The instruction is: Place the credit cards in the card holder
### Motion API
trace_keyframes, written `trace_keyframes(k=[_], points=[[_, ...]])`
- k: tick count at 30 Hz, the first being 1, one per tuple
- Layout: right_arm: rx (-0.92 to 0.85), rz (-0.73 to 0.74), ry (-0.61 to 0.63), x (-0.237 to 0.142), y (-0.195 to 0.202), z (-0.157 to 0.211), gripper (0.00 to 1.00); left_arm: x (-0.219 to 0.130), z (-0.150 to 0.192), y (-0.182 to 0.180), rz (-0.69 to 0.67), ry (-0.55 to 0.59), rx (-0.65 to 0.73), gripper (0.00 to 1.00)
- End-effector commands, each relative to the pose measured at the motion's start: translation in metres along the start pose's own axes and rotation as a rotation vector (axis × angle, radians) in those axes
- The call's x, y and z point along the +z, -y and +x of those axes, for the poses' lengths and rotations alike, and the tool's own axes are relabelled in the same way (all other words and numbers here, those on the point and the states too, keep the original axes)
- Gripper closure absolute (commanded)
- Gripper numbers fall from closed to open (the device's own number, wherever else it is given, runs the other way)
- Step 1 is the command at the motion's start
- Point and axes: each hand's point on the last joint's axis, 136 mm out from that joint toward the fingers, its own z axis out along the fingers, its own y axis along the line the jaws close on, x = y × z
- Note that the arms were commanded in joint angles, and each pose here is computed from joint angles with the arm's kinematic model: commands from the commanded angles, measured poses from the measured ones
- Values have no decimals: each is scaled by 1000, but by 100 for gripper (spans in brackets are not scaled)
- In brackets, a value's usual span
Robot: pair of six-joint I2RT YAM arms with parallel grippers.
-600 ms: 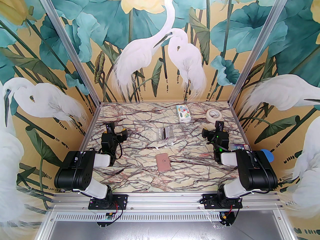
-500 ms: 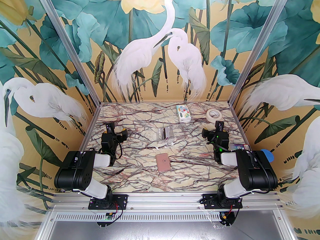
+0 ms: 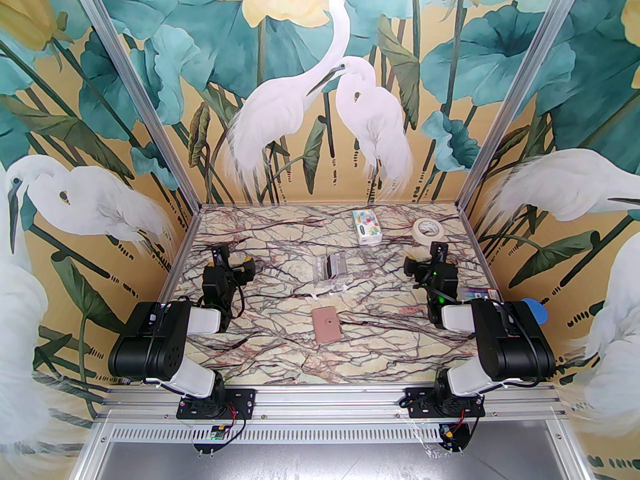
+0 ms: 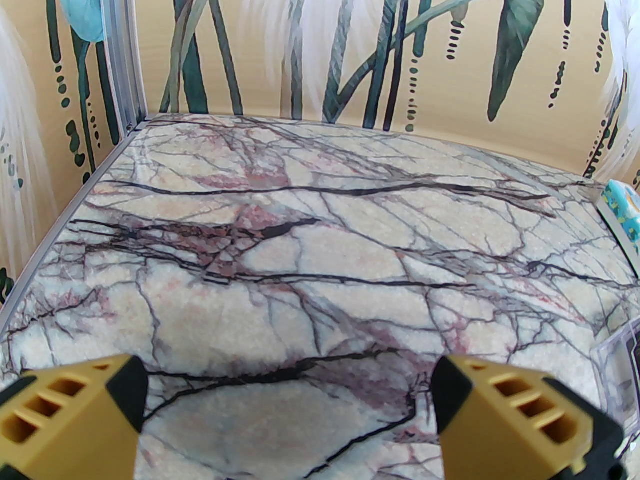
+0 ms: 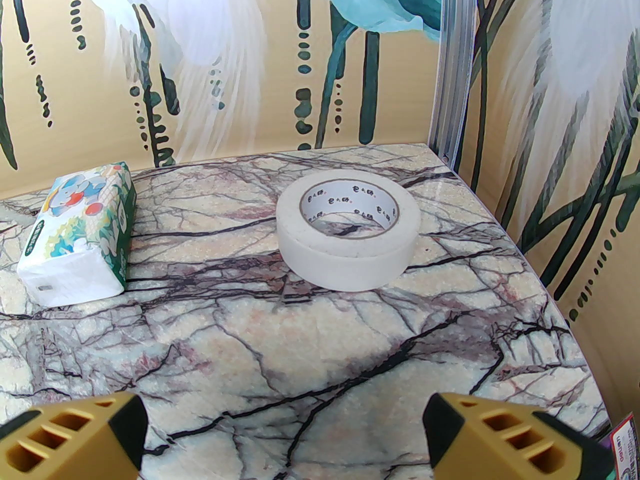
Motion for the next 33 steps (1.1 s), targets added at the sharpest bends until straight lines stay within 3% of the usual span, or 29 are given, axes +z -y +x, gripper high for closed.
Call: trace_keyframes(k=[1, 26, 29, 33], points=[[-15, -2, 14, 1, 0, -7, 1, 1, -11, -1, -5, 37, -16, 0], [-19, -61, -4, 3, -7, -6, 1, 1, -11, -1, -5, 35, -18, 0], [-23, -63, -5, 3, -8, -11, 1, -6, -17, -10, -76, 46, -33, 0], [-4, 2, -26, -12, -3, -47, 1, -20, -54, -3, -178, 69, 56, 0]])
